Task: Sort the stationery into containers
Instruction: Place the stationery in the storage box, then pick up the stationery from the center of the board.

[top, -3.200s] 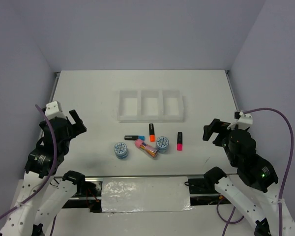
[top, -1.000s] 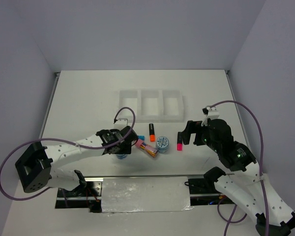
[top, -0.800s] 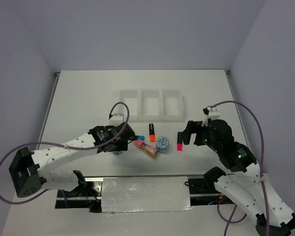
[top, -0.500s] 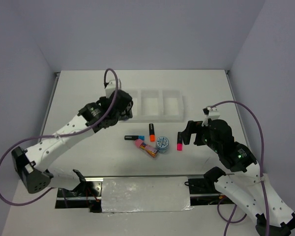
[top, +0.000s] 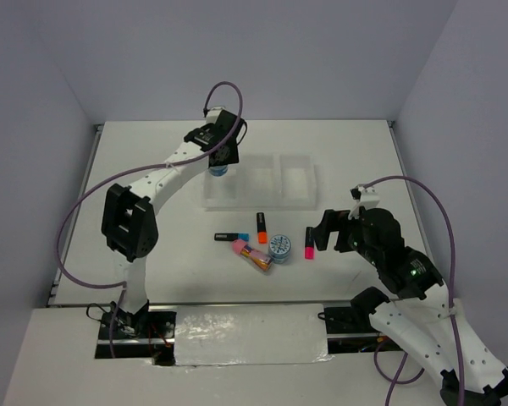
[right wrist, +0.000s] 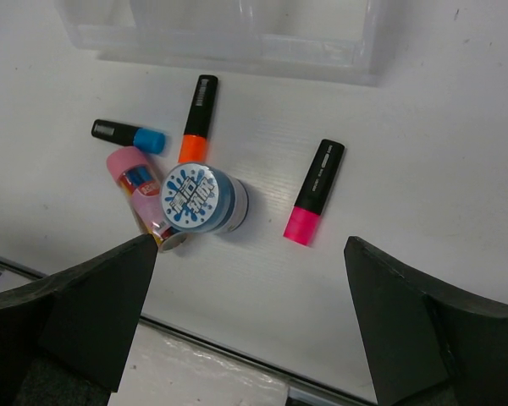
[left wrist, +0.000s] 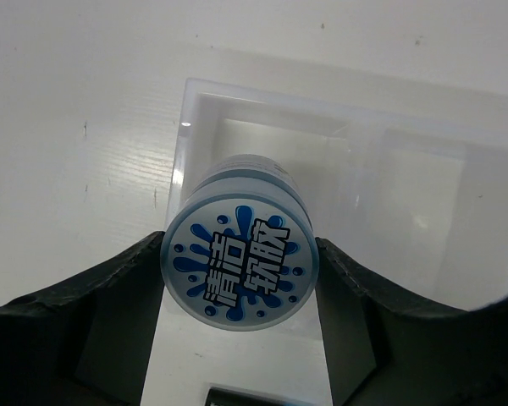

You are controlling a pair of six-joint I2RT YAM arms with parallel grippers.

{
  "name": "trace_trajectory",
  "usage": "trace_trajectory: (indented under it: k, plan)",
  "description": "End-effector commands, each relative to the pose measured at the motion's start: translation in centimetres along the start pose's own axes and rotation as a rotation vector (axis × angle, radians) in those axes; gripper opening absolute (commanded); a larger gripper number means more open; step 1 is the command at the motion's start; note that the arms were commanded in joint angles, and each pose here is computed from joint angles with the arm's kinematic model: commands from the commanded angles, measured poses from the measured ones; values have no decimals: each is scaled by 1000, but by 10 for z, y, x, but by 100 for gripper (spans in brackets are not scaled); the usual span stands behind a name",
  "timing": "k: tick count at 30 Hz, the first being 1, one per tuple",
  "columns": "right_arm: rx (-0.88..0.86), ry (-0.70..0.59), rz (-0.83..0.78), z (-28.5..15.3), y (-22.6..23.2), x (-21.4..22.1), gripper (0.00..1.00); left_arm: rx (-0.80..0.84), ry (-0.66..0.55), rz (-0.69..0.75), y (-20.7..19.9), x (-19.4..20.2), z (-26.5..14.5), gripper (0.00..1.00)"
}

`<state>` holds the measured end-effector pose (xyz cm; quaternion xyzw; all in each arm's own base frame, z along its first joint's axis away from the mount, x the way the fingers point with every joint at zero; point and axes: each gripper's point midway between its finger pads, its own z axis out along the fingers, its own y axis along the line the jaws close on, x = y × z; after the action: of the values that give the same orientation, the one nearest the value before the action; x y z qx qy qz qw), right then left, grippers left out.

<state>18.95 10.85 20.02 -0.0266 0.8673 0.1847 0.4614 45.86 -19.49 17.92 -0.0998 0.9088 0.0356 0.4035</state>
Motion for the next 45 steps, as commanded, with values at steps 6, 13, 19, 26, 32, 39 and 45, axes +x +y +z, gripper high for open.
trace_trajectory:
  k: [6,13,19,26,32,39,45]
  plan:
    - [-43,-35,-4,1,9,-6,100,46,-36,-31,-10,-19,20,0]
    - [-50,-47,-2,-1,9,-7,100,41,-6,-37,-8,-1,47,17]
    - [-55,-26,-11,2,12,-3,100,36,7,-26,-10,8,65,27]
    - [-63,-11,-21,3,15,0,100,21,45,-22,-8,25,79,47]
    - [-73,-1,-28,5,17,2,100,47,33,-44,-11,15,74,80]
    - [-88,12,-38,6,20,4,100,136,-57,-70,-14,-22,33,99]
    - [-68,-20,-29,3,16,-2,100,213,-158,-17,-22,-32,-51,99]
